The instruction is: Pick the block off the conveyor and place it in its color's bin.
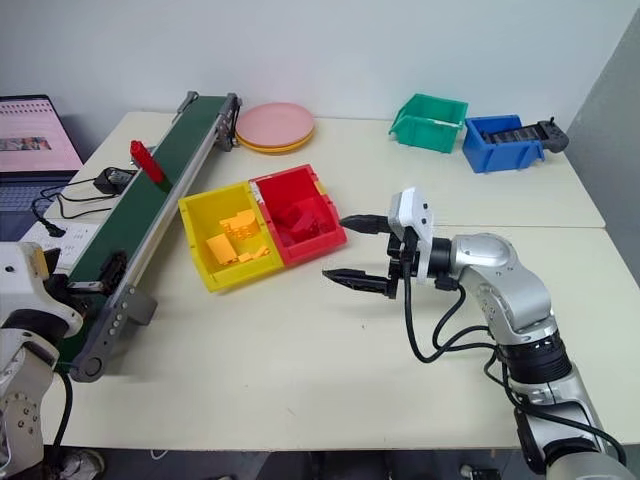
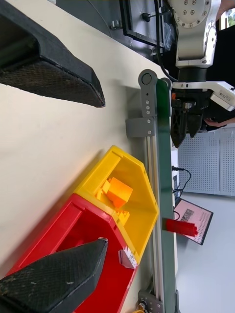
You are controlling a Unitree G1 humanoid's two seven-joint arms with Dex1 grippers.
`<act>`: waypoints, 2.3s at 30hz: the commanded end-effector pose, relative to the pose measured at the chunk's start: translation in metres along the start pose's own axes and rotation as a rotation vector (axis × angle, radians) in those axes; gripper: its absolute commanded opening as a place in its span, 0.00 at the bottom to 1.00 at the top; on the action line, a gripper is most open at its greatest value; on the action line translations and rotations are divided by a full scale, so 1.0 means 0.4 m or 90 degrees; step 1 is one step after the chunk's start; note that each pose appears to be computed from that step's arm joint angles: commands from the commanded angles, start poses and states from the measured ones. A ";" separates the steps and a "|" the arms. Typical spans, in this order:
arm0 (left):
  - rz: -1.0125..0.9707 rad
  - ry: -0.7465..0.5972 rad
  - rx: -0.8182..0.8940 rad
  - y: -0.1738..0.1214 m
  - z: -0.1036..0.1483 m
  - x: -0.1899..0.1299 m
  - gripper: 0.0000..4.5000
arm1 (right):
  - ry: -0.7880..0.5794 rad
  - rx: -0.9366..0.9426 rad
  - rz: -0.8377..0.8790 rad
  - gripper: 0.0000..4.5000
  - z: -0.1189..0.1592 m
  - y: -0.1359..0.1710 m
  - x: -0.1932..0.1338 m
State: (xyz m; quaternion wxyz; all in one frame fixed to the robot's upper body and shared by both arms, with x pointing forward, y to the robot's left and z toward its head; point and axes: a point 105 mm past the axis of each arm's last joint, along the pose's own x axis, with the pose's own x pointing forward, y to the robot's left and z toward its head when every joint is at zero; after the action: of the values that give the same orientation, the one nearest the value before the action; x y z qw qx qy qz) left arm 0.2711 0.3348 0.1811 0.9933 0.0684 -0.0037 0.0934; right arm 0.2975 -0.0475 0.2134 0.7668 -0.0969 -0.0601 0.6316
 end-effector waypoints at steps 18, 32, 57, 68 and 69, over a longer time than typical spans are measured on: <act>0.038 0.024 -0.029 0.041 0.002 0.038 1.00 | 0.000 -0.026 0.022 1.00 0.023 0.024 -0.004; 0.071 0.042 -0.038 0.064 -0.016 0.052 0.73 | -0.001 -0.025 0.072 1.00 0.033 0.060 -0.008; -0.035 -0.054 0.021 -0.089 0.136 0.048 0.12 | 0.008 -0.047 0.141 1.00 0.074 0.076 -0.021; -0.415 -0.078 0.043 -0.404 0.214 0.146 0.12 | 0.056 -0.066 -0.023 1.00 0.077 0.028 -0.073; -0.431 -0.078 0.045 -0.426 0.215 0.162 0.12 | 0.058 -0.067 -0.036 1.00 0.079 0.027 -0.080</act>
State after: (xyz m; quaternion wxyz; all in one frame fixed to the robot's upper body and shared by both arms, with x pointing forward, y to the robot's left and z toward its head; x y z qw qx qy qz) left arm 0.3585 0.1795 0.2364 0.9693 0.0915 -0.0188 -0.2276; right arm 0.2772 -0.0696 0.2296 0.7688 -0.1490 -0.0363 0.6208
